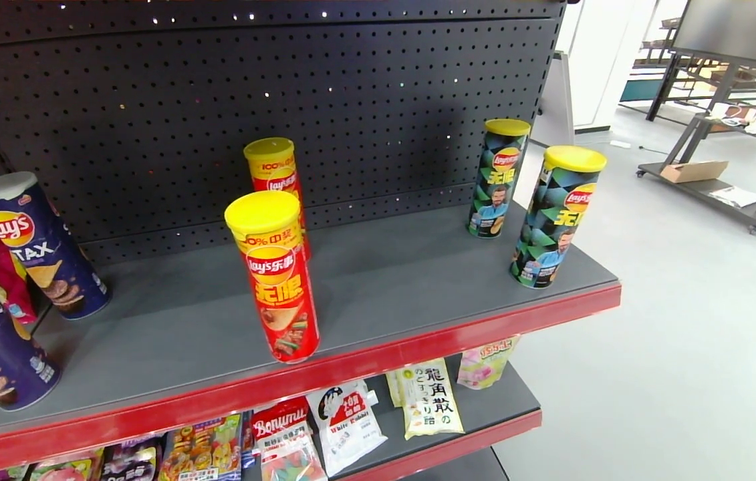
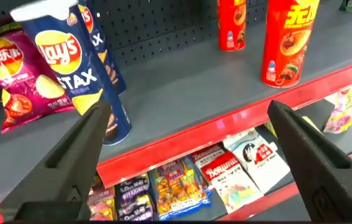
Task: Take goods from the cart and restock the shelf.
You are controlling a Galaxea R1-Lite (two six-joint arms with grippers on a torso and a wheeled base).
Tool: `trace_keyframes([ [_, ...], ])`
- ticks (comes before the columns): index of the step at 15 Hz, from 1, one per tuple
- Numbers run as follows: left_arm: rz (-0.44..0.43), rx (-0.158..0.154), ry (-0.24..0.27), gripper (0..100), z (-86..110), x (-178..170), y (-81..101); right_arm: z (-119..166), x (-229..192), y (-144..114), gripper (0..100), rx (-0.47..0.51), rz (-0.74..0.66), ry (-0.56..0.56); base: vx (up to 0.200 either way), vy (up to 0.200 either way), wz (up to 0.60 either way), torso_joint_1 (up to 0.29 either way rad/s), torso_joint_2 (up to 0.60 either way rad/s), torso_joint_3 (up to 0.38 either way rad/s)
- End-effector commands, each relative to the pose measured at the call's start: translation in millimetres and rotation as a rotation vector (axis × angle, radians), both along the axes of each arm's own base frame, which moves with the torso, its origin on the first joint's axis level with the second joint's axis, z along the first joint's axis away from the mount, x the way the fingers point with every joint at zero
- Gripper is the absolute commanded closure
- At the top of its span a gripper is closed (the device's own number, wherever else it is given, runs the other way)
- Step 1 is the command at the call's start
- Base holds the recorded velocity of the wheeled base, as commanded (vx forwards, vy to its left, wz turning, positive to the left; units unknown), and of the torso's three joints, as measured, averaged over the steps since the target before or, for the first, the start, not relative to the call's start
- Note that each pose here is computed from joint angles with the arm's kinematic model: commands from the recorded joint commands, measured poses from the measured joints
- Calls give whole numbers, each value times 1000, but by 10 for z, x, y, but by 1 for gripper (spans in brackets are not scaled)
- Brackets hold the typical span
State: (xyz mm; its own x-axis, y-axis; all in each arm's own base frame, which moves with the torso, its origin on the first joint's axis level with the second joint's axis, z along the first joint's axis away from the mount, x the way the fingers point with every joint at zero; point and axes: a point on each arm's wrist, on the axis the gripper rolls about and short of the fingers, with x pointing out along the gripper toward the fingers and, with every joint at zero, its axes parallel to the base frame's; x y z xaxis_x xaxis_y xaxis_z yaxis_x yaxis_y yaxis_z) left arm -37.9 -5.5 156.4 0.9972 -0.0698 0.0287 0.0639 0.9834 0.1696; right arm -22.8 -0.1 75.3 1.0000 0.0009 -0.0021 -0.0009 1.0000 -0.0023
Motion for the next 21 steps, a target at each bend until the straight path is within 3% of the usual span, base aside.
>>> trace_keyframes([
  [1, 1, -2, -5, 0, 33, -3, 0, 0, 0, 0, 0, 1, 1, -1, 0, 0, 600, -2, 7, 7],
  [5, -24, -5, -16, 0, 3, -28, -5, 0, 0, 0, 0, 1, 1, -1, 0, 0, 600, 8, 2, 2],
  [8, -33, -7, -2, 0, -192, -26, -6, 0, 0, 0, 0, 2, -1, -1, 0, 0, 0, 0, 0, 0],
  [13, 10, -14, 5, 0, -212, -17, 4, 0, 0, 0, 0, 1, -1, -1, 0, 0, 0, 0, 0, 0],
  [14, 84, -98, 34, 0, -284, 13, 23, 0, 0, 0, 0, 2, -1, -1, 0, 0, 0, 0, 0, 0],
  [15, 131, -161, 54, 0, -351, 40, 35, 0, 0, 0, 0, 1, -1, -1, 0, 0, 0, 0, 0, 0],
  [17, 154, -175, 64, 0, -467, 98, 43, 0, 0, 0, 0, -1, -1, -1, 0, 0, 0, 0, 0, 0],
  [20, -36, -163, 28, 0, -691, 213, 10, 0, 0, 0, 0, 1, -1, -1, 0, 0, 0, 0, 0, 0],
  [21, -25, -140, 57, 0, -726, 214, 12, 0, 0, 0, 0, 2, -1, -1, 0, 0, 0, 0, 0, 0],
])
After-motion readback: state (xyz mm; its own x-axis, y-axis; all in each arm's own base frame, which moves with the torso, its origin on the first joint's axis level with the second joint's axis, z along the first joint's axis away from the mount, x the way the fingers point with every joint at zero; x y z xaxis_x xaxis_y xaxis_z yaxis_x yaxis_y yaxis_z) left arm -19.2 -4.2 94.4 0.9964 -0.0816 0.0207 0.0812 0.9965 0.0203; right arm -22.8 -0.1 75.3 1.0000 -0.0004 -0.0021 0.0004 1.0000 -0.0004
